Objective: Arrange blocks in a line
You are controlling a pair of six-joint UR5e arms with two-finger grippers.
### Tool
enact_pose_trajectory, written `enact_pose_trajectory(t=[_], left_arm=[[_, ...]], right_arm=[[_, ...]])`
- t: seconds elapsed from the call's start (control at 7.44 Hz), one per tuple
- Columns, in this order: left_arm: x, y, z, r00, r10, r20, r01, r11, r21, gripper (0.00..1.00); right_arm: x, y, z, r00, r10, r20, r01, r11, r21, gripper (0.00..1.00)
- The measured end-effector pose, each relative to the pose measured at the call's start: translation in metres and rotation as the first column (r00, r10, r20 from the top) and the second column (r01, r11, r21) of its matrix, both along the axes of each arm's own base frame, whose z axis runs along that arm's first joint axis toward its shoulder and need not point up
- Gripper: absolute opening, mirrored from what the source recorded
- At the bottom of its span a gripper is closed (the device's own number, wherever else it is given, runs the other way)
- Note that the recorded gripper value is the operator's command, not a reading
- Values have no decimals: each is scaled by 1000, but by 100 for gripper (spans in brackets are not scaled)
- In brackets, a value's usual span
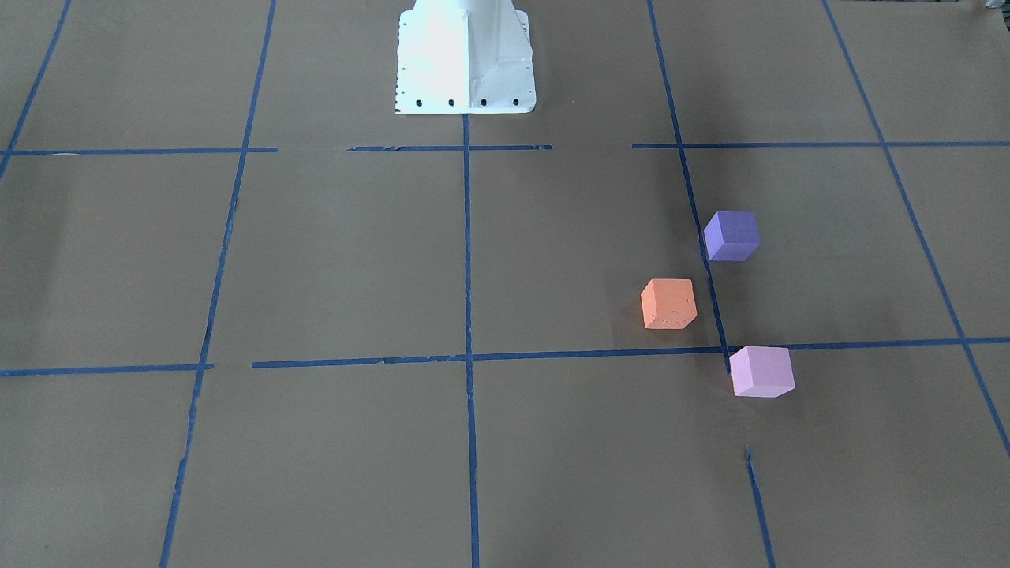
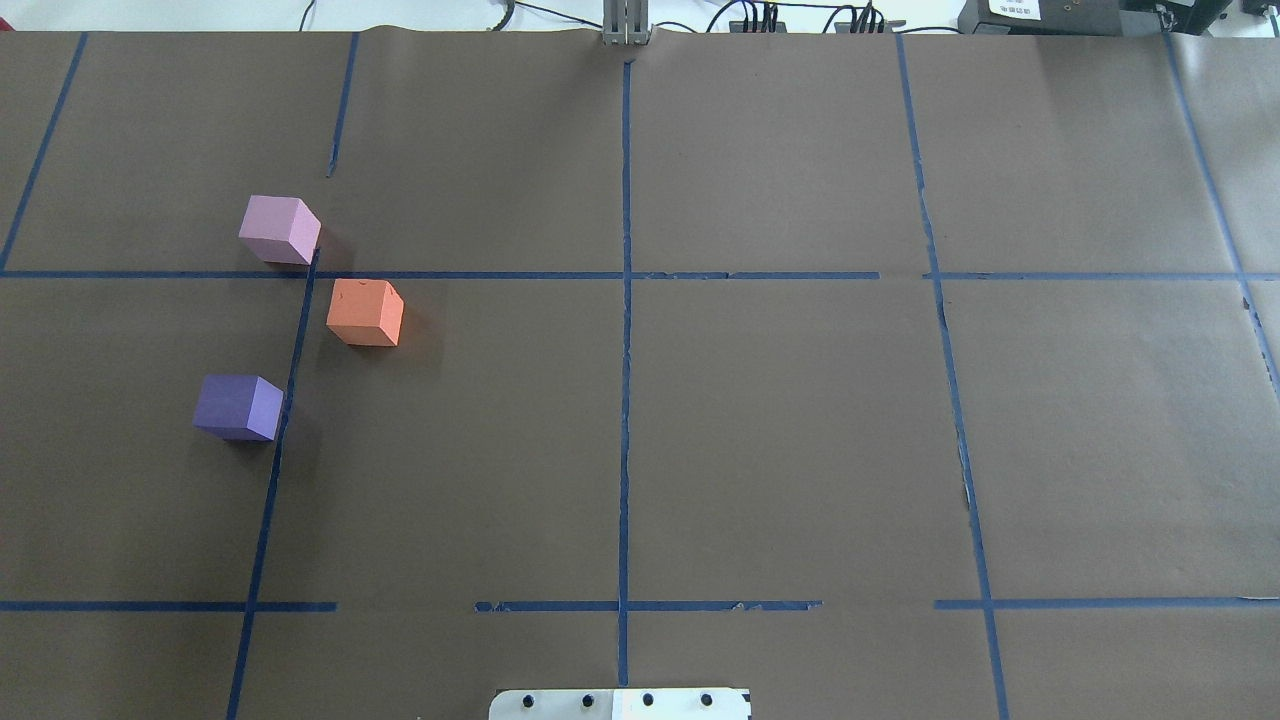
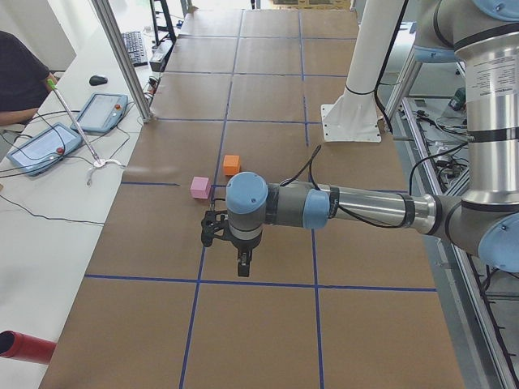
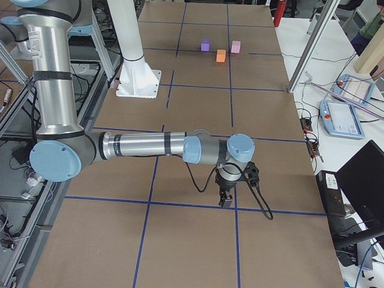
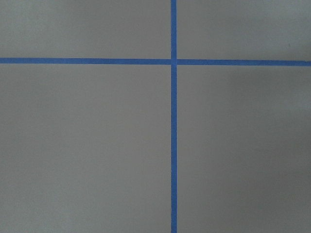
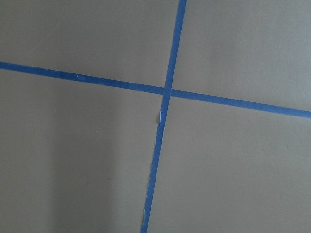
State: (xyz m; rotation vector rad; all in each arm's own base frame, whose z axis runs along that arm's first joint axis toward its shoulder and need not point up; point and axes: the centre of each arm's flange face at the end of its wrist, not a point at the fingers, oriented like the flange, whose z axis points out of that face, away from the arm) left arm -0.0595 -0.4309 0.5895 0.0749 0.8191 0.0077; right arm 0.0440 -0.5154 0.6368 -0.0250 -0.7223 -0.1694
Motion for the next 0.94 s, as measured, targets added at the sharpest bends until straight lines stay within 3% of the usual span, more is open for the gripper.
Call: enact_pose_trajectory(t=[0.54,0.94], left_arm=[[96,-66,-95,999,29,17,-30,999,35,100],[204,-95,-177,998,46,-30,-45,999,22,100]], right_arm=[[0,0,0,1000,0,0,0,1000,0,100],[0,0,0,1000,0,0,0,1000,0,100]])
